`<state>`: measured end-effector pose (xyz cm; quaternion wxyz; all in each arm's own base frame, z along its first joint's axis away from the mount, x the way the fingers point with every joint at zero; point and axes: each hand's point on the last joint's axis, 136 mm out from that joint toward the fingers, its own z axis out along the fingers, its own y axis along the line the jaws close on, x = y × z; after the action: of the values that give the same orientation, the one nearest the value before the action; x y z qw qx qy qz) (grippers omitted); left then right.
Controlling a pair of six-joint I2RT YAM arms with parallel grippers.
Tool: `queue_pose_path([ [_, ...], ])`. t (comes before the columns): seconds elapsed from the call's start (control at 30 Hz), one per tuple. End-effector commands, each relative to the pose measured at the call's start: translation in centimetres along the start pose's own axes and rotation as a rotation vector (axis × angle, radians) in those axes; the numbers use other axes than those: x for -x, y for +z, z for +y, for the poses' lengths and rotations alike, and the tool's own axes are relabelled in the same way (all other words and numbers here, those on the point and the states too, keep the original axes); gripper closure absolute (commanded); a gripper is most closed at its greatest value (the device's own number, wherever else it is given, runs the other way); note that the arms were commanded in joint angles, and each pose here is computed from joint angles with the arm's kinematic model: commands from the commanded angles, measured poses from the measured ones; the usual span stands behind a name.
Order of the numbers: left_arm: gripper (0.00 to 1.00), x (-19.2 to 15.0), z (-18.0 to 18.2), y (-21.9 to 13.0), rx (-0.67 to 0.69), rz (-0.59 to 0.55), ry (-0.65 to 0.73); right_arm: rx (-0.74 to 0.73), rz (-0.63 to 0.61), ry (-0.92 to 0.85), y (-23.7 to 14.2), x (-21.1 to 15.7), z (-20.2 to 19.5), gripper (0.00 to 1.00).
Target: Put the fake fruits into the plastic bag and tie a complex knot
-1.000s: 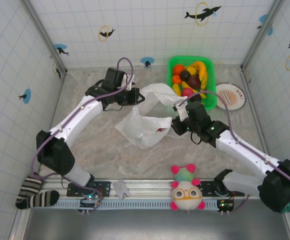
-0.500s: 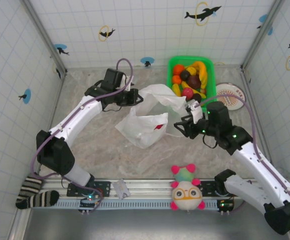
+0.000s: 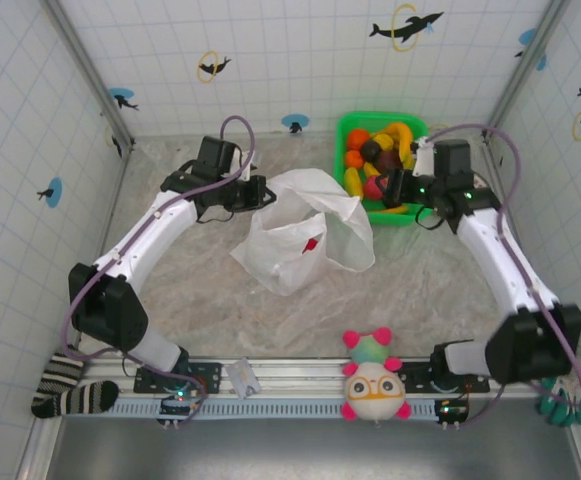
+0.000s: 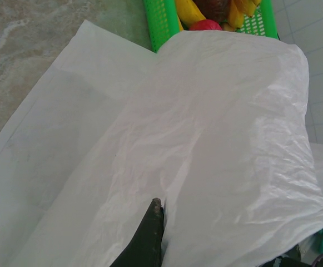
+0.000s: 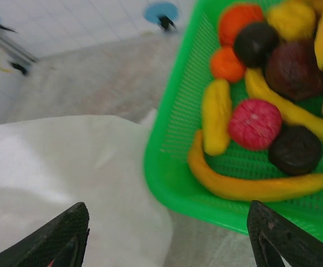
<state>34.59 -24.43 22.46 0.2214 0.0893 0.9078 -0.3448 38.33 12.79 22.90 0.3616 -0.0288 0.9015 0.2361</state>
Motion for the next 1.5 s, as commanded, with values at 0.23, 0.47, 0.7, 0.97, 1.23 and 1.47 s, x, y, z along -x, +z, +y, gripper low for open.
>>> queue_pose_path([
  [0.23, 0.92, 0.0, 0.0, -1.0, 0.007, -0.005, 0.028, -0.308, 0.284, -0.012, 10.1, -0.6, -6.7, 0.3],
  [0.47, 0.92, 0.2, 0.1, -1.1, 0.015, -0.005, 0.026, -0.387, 0.349, -0.031, 14.4, -0.3, -8.4, 0.3],
  [0.7, 0.92, 0.2, 0.0, -1.2, 0.01, -0.007, 0.026, -0.389, 0.394, -0.044, 17.2, -1.0, -8.7, 0.27],
  [0.97, 0.92, 0.3, -0.2, -1.2, 0.004, -0.014, 0.029, -0.41, 0.46, -0.051, 19.8, -2.9, -9.8, 0.28],
  [1.23, 0.92, 0.4, -0.3, -1.3, 0.003, -0.016, 0.031, -0.417, 0.521, -0.056, 21.7, -4.7, -10.6, 0.29],
  [1.47, 0.93, 0.4, -0.2, -1.3, 0.006, -0.016, 0.029, -0.407, 0.518, -0.062, 21.7, -4.6, -10.5, 0.41],
])
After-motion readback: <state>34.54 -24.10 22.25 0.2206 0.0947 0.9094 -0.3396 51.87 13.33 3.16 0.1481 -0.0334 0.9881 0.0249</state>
